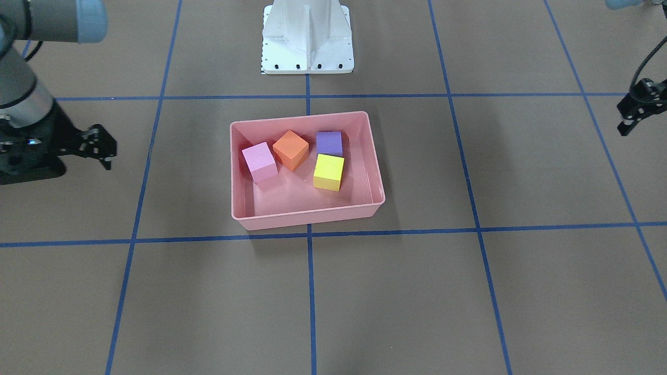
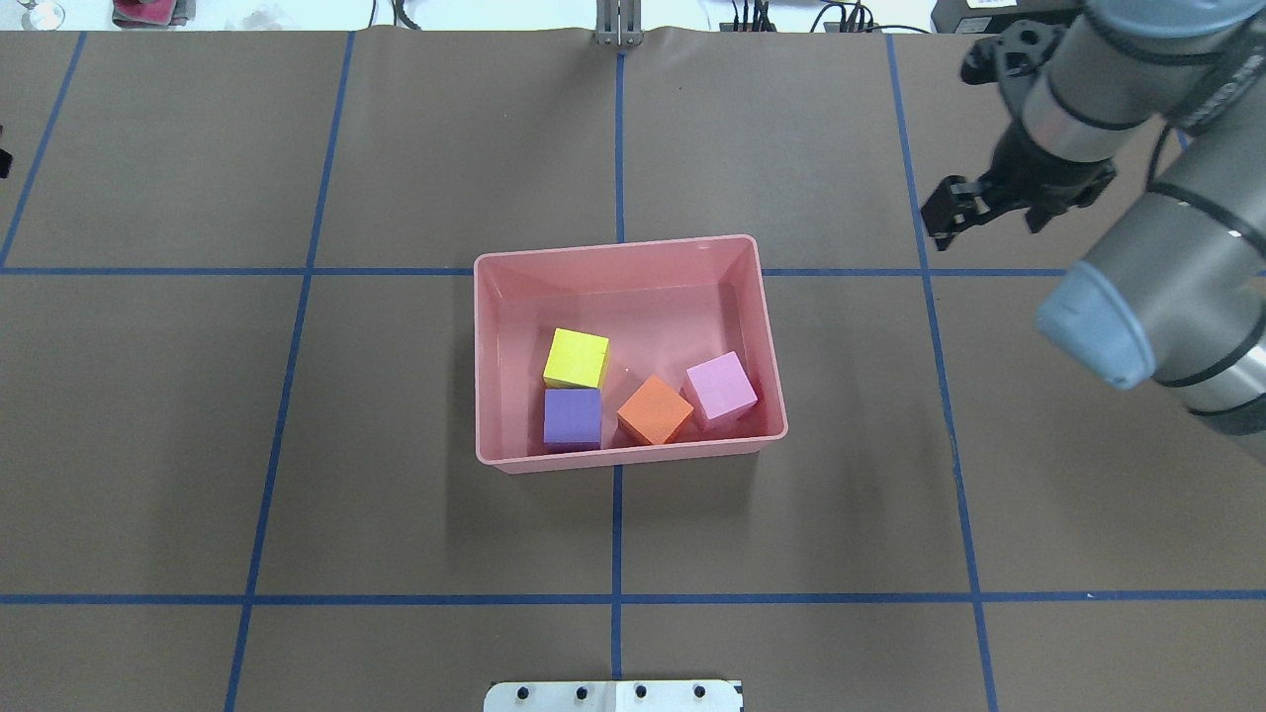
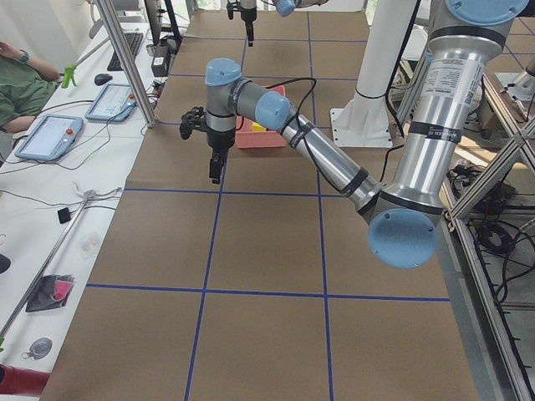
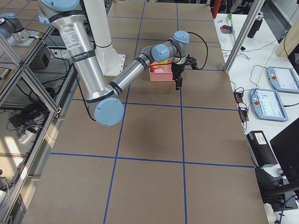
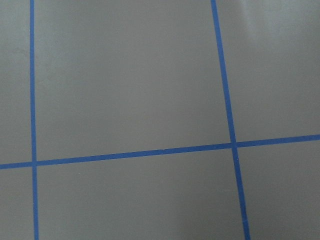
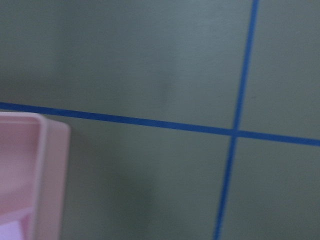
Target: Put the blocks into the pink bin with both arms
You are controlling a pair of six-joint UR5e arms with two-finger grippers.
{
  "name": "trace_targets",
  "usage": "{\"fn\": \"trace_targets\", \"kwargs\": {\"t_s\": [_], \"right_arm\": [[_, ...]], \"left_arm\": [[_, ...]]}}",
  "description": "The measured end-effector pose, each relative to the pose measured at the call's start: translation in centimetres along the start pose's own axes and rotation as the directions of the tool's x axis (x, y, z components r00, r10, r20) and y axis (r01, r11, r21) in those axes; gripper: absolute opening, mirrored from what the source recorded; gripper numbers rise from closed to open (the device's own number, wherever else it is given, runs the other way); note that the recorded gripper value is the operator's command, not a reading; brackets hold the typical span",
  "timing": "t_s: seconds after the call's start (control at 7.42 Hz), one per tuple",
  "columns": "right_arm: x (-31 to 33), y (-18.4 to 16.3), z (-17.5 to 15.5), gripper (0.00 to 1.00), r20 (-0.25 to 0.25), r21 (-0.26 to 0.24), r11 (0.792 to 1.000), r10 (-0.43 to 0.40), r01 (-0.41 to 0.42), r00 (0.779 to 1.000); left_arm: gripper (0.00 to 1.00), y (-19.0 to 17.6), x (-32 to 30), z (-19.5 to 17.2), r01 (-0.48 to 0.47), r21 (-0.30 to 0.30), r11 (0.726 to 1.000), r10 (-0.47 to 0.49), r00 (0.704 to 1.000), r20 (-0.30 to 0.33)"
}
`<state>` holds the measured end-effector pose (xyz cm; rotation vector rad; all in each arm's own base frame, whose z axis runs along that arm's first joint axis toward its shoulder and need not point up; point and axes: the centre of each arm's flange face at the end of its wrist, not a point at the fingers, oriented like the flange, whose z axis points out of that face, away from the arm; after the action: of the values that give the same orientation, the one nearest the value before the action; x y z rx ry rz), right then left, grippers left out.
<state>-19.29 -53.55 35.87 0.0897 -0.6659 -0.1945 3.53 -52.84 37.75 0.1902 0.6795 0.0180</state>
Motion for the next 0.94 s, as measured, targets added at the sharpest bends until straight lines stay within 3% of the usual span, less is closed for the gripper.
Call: {"fn": "trace_targets", "kwargs": {"t_s": [0.27,0.54,0.81,0.94], "right_arm": [[14.4,3.0,-0.7,1.00,0.056,-0.031,0.999,0.010,-0.008,0.998],[25.5,6.6,1.3,1.00,0.095,-0.045,0.996,0.087,-0.083,0.992],[32.0,8.3,6.2,1.00,0.071,-0.051,0.992,0.122,-0.119,0.990],[34.1,9.1,8.3,1.00,0.049,-0.025,0.995,0.100,-0.099,0.994]], "left_arm": [[1.00,-0.8,-8.0,0.6,-0.180,-0.029,0.983,0.181,0.983,0.034],[1.00,0.7,-15.8,2.5,-0.207,-0.053,0.977,0.209,0.977,0.046],[1.00,3.9,-20.3,6.5,-0.227,-0.034,0.973,0.229,0.972,0.052],[1.00,5.5,-22.3,8.8,-0.224,-0.037,0.974,0.225,0.973,0.051]]}}
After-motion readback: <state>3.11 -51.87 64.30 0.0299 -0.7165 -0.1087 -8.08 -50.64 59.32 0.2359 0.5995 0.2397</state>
